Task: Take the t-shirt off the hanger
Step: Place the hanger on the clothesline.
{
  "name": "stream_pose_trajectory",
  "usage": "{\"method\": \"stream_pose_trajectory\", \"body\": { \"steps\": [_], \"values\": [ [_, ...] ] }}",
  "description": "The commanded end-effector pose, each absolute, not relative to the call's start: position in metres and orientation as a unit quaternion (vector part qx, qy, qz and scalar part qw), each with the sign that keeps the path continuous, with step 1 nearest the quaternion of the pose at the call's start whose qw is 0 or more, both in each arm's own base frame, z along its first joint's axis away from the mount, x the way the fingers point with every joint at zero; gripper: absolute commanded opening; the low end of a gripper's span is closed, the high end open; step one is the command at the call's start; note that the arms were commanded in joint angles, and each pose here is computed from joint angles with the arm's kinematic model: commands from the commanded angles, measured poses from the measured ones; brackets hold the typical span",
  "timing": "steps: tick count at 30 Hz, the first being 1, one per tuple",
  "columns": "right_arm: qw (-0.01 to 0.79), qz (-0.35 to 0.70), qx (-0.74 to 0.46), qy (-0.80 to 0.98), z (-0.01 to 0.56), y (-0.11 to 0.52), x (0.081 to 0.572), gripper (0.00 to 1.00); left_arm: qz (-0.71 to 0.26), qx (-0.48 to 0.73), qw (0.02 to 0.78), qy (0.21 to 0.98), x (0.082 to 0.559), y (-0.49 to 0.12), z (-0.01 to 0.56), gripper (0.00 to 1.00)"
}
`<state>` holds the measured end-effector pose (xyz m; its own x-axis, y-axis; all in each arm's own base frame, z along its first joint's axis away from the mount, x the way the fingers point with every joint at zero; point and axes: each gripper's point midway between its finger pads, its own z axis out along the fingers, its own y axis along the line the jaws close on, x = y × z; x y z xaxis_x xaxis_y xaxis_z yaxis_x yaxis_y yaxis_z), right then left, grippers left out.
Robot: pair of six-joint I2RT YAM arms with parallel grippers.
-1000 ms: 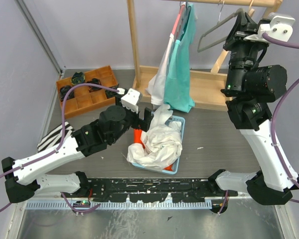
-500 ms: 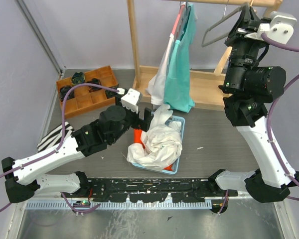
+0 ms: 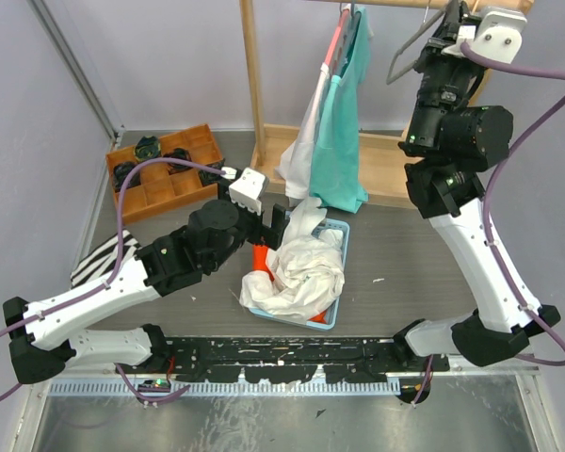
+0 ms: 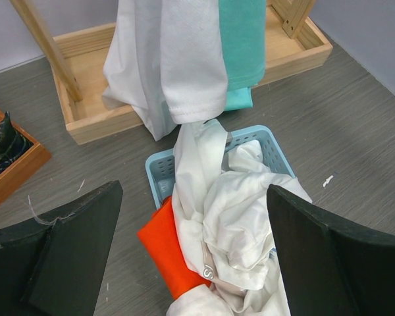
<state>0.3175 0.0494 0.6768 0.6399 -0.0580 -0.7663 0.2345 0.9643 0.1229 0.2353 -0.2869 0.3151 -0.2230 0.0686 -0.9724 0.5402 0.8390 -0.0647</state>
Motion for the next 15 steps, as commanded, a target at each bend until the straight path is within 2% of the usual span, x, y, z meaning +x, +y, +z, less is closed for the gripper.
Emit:
{"method": "stream_pose_trajectory", "body": {
  "steps": [1, 15],
  "values": [
    [0.918, -0.072, 0.128, 0.368, 0.703, 0.033, 0.299, 0.01, -0.202, 0.186, 0.599, 0.752, 0.237, -0.282, 0.326, 0.98],
    [0.908, -0.08, 0.133, 0.39, 0.684, 0.016, 0.333, 0.01, -0.201, 0.188, 0.602, 0.75, 0.237, -0.281, 0.327, 0.98]
  ]
}}
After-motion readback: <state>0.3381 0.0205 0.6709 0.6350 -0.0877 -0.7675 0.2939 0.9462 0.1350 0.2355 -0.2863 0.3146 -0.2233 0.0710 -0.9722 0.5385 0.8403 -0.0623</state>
